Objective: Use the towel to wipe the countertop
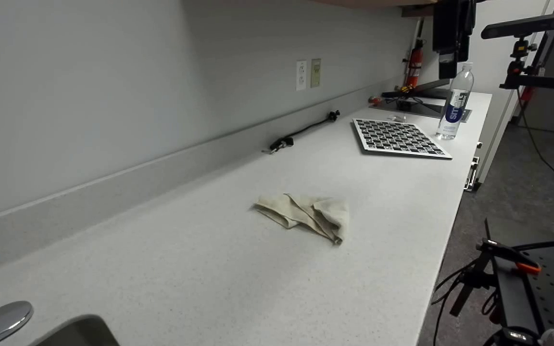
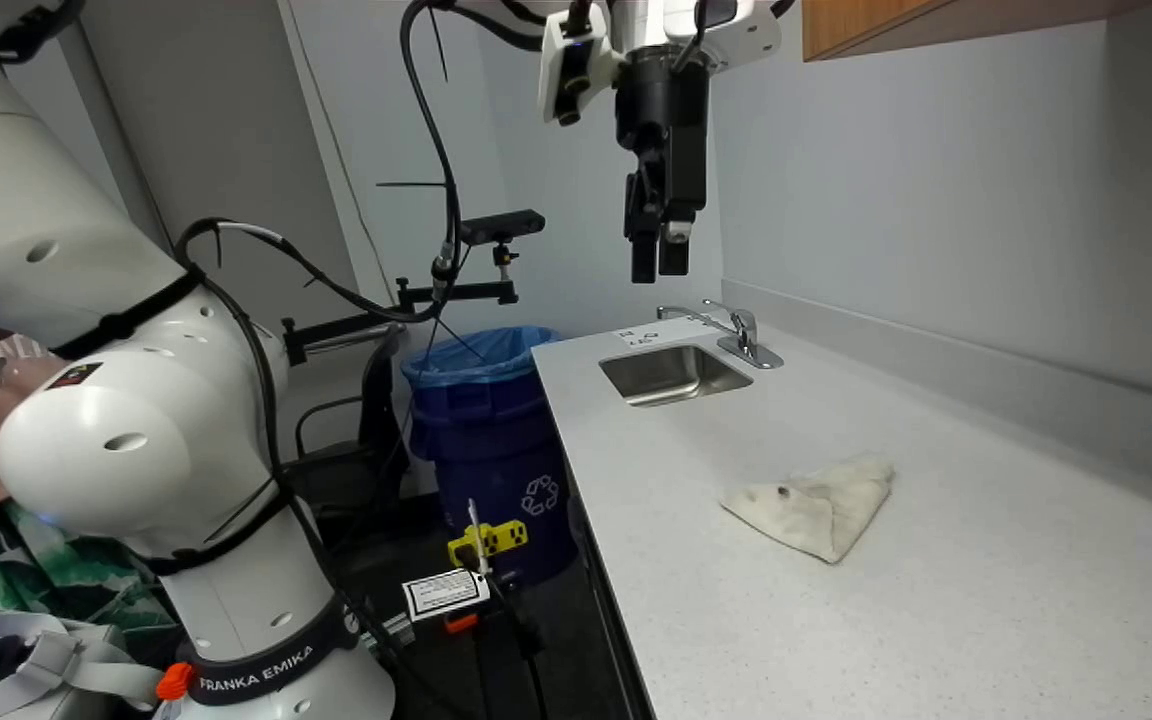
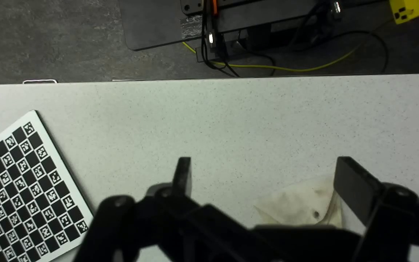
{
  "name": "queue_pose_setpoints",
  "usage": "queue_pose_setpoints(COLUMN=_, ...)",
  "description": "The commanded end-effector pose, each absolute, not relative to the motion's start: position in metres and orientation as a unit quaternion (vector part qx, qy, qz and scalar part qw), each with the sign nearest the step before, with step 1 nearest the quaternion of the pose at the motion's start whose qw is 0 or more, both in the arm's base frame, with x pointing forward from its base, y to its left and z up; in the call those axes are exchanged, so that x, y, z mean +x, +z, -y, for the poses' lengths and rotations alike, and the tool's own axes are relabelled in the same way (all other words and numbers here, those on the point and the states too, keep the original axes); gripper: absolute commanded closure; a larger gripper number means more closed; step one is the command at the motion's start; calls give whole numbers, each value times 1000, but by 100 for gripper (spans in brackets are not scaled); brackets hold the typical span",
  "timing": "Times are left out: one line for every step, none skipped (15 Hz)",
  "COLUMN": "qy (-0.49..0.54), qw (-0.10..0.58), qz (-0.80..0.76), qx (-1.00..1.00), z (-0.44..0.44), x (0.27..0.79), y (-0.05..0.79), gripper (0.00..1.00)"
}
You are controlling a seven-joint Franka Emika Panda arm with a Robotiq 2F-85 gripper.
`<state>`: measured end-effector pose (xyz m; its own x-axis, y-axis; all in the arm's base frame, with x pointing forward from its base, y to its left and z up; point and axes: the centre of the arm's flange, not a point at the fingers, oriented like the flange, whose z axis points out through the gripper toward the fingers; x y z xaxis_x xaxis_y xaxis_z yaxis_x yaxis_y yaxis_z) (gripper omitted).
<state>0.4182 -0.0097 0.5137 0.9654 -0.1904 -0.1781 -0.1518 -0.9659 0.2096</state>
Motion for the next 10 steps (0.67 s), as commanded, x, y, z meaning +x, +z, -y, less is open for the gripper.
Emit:
queue_pose_setpoints(qy=-99, qw=98, qz=87, qx=987, z=10, x=418, y=514, gripper=0)
queue_pose_setpoints(qy=-99, qw=98, qz=87, qx=987, z=10, x=418, y=514, gripper=0)
queue_pose_setpoints(qy=-99, qw=98, qz=87, qx=987, z=10, x=418, y=514, gripper=0)
queue_pose_setpoints(qy=-99, qw=98, qz=87, qx=987, z=10, x=418, y=514, gripper=0)
queue_pose_setpoints(qy=-99, qw=94, qz=86, qx=987, z=10, x=418, y=513, gripper=0)
queue_pose_setpoints(qy=-99, qw=92, qz=82, qx=987, z=11, x=418, y=511, gripper=0)
queue_pose_setpoints(qy=-100, qw=92, qz=79, qx=988, z=11, x=418, y=509, gripper=0)
queue_pose_setpoints(qy=-101, qw=91, qz=78, qx=988, z=12, x=417, y=505, gripper=0)
queue_pose_setpoints(qy=-103, qw=89, qz=76, qx=988, z=12, x=417, y=502, gripper=0)
queue_pose_setpoints(qy=-106, qw=90, qz=76, qx=987, z=12, x=417, y=496, gripper=0)
